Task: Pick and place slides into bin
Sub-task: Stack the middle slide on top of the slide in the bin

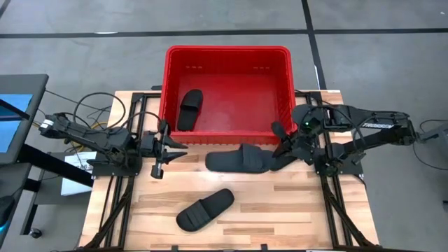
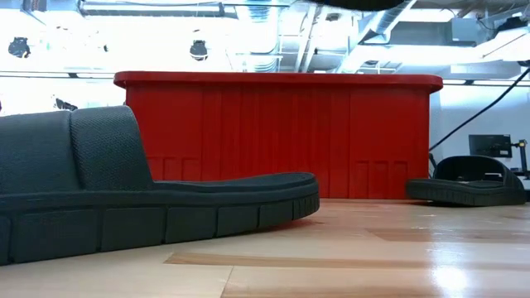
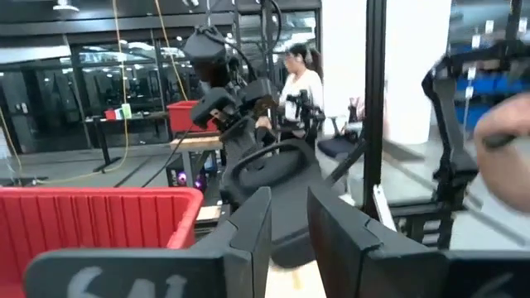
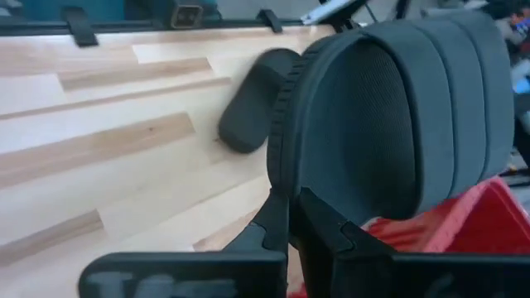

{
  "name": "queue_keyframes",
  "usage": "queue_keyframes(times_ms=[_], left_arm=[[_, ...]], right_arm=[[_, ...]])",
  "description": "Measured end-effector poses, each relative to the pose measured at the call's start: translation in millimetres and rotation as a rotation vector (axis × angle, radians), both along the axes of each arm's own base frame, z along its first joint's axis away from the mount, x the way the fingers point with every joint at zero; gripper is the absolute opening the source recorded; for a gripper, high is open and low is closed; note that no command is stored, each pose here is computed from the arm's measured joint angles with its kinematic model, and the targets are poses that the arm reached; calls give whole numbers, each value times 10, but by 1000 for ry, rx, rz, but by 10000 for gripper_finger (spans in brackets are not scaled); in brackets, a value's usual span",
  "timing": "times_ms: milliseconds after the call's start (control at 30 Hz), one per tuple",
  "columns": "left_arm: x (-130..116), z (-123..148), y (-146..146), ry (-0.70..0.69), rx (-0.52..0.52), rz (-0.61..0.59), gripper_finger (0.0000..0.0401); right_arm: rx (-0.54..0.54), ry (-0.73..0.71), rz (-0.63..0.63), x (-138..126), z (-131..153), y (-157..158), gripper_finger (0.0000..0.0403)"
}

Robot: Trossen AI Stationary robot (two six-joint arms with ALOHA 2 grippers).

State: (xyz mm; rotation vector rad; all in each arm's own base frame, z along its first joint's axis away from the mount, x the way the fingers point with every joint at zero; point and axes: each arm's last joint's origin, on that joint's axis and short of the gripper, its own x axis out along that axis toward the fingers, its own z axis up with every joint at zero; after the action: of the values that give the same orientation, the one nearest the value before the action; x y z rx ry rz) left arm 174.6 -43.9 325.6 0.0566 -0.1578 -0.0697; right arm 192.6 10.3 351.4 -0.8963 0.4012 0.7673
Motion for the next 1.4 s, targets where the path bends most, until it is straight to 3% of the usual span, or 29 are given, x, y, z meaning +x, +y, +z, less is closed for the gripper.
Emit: queue_keyframes(times_ms=[267,533,733,1067,1400], left_arm=[[276,-98,-48,74,285,-8,71],[682,148,-126,171,640,86,71],[948,330,-207,212,778,34,71],[1201,493,-310,209,810,-259,71],[1295,662,-200,136,805,-367,71]], right_arm=[[0,-14,94,-8,9,179,0],[2,-13,148,-27,10,287,0],[18,5,174,-48,5,363,0],[25,0,190,-52,13,401,0],[43,-20,222,-51,32,438,0]])
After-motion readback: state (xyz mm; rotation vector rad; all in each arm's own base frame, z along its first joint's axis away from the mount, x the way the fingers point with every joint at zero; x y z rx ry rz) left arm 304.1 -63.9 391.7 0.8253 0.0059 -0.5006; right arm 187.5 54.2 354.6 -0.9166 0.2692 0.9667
